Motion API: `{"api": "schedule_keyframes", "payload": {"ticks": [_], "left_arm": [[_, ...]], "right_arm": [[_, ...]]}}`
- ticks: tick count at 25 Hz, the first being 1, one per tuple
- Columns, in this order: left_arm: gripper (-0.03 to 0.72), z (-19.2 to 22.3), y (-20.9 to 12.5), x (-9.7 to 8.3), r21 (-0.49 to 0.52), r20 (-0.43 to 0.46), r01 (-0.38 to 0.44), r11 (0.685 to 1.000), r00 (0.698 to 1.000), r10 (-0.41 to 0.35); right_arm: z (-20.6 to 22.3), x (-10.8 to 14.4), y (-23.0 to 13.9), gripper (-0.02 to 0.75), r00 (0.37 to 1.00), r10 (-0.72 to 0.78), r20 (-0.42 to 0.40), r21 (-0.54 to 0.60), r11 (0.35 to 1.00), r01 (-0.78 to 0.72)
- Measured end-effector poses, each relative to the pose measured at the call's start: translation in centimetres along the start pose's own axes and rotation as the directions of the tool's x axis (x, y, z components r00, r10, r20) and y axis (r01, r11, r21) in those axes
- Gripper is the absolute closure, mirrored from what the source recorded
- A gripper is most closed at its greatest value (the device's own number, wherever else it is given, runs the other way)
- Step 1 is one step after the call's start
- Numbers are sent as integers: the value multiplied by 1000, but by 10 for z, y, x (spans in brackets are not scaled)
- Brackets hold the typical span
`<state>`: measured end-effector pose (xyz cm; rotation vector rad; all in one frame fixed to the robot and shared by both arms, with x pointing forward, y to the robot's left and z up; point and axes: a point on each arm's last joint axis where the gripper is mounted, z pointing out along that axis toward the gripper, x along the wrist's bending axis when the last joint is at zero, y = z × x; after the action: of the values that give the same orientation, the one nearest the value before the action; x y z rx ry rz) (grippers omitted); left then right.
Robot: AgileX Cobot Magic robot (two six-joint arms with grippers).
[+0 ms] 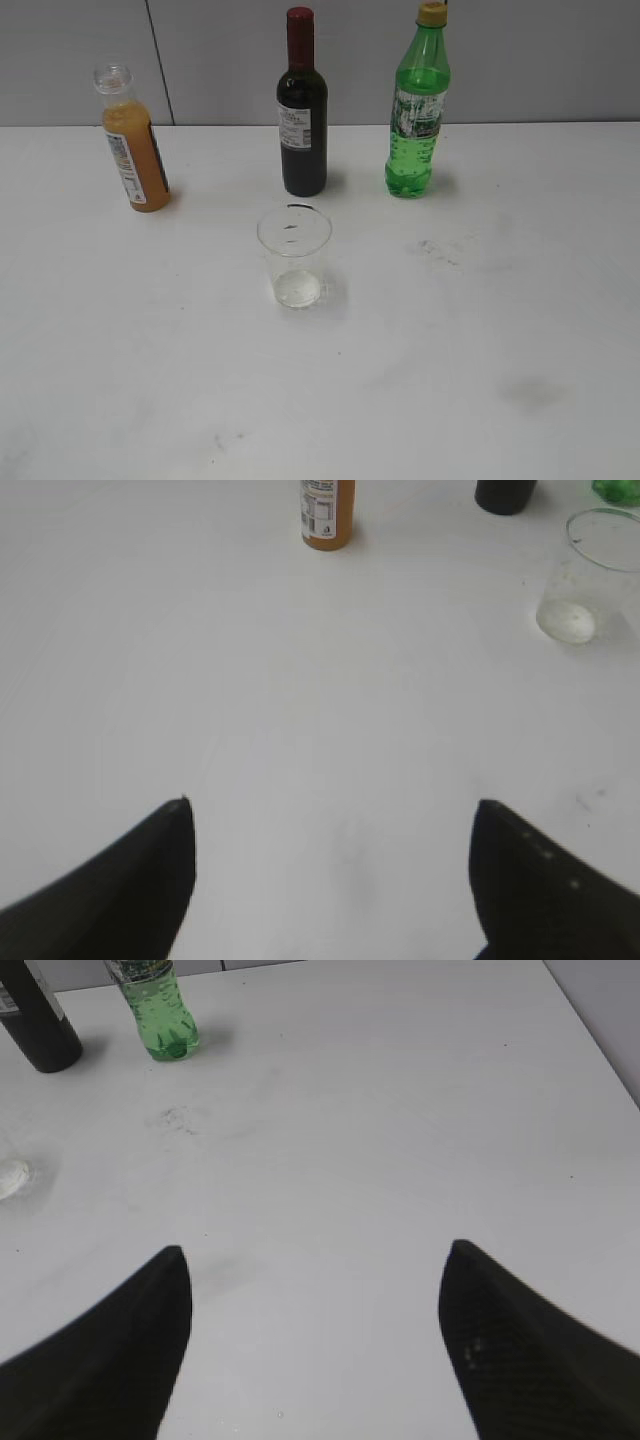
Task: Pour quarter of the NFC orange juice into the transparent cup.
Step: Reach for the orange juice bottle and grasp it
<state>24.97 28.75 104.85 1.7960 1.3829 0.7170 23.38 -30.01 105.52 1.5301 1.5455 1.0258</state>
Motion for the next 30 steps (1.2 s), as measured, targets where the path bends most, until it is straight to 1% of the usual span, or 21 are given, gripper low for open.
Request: {"api": "schedule_keyframes", "payload": {"ticks": [1, 3, 6, 8, 14, 17, 20, 23, 25, 30], "left_arm": [[27, 2, 4, 1, 3, -1, 3, 1000, 1000, -3], [30, 8, 17, 3, -29, -10, 9, 1000, 1000, -9], [41, 19, 43, 9, -165, -42, 13, 986, 999, -20], [46, 29, 56, 14, -213, -73, 0, 977, 997, -16], [62, 75, 91, 28, -277, -122, -10, 961, 992, -25], [72, 103, 105, 35, -343, -147, -15, 939, 988, -38], [78, 133, 110, 42, -381, -170, -21, 924, 984, -48], [85, 165, 109, 47, -372, -183, -25, 928, 982, -47], [90, 188, 105, 45, -354, -171, -31, 935, 985, -32], [94, 223, 101, 32, -396, -140, -67, 916, 990, 12]], "right_arm": [[0, 0, 0, 147, 1000, 0, 0, 0, 1000, 0], [0, 0, 0, 147, 1000, 0, 0, 0, 1000, 0], [0, 0, 0, 147, 1000, 0, 0, 0, 1000, 0], [0, 0, 0, 147, 1000, 0, 0, 0, 1000, 0], [0, 0, 0, 147, 1000, 0, 0, 0, 1000, 0], [0, 0, 0, 147, 1000, 0, 0, 0, 1000, 0], [0, 0, 0, 147, 1000, 0, 0, 0, 1000, 0], [0, 0, 0, 147, 1000, 0, 0, 0, 1000, 0], [0, 0, 0, 147, 1000, 0, 0, 0, 1000, 0], [0, 0, 0, 147, 1000, 0, 0, 0, 1000, 0]]}}
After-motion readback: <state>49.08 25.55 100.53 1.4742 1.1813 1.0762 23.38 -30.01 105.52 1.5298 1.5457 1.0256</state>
